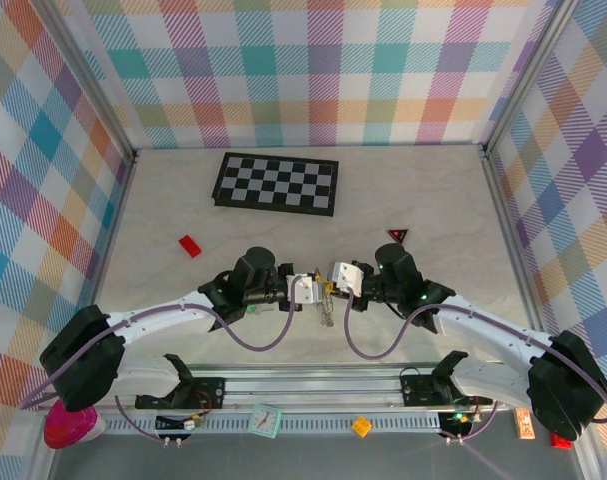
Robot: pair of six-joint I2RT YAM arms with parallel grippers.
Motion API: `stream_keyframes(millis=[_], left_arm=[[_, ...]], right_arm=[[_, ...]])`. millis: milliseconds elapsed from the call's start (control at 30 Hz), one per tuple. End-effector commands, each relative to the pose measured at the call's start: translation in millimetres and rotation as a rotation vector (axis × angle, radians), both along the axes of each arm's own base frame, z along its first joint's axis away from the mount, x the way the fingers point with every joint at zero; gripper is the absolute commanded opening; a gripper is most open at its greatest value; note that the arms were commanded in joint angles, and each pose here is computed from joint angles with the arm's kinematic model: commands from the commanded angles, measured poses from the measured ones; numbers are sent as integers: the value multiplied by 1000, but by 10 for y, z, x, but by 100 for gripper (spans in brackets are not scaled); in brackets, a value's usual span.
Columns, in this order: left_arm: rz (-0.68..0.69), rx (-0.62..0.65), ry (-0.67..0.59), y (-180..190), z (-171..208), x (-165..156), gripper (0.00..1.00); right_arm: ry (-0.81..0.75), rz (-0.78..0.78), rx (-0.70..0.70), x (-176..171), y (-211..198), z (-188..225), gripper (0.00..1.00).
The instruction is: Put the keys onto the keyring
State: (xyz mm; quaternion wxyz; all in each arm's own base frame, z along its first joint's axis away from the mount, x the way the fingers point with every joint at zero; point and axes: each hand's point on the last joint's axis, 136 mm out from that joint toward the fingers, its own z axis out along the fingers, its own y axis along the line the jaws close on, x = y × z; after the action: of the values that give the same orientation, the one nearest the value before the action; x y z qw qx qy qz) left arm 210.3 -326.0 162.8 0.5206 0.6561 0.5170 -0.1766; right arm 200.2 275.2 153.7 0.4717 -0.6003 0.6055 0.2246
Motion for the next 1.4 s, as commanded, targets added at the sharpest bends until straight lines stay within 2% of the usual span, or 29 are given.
stream_keyframes(millis=[0, 200, 267, 333, 400, 567, 667, 733, 833, 967, 1100, 1367], left_arm=[[-10, -65, -52, -107, 297, 31, 0], [100, -89, -7, -3, 338, 123, 0], [159, -118, 22, 44, 367, 171, 0], [237, -162, 60, 105, 411, 239, 0], [338, -215, 119, 183, 455, 339, 0], [477, -279, 225, 294, 516, 457, 0], [492, -290, 247, 314, 533, 462, 0], [502, -304, 254, 335, 556, 474, 0], [506, -301, 268, 339, 565, 486, 0], [490, -262, 291, 304, 508, 480, 0], [457, -233, 301, 254, 439, 449, 0], [353, -209, 355, 112, 386, 314, 0]], right_arm=[[-57, -25, 88, 38, 63, 282, 23], [4, -246, 181, 151, -242, 382, 42], [51, -319, 224, 150, -340, 402, 44], [121, -411, 262, 172, -445, 406, 43], [237, -592, 315, 271, -630, 379, 43], [521, -907, 333, 325, -910, 177, 53], [670, -1115, 286, 328, -1075, -11, 52], [669, -1145, 202, 337, -1112, -82, 52], [672, -1301, 69, 412, -1348, -246, 50], [808, -1508, -64, 492, -1651, -488, 57], [887, -1569, -105, 559, -1760, -665, 60], [966, -1529, -160, 769, -1811, -929, 57]])
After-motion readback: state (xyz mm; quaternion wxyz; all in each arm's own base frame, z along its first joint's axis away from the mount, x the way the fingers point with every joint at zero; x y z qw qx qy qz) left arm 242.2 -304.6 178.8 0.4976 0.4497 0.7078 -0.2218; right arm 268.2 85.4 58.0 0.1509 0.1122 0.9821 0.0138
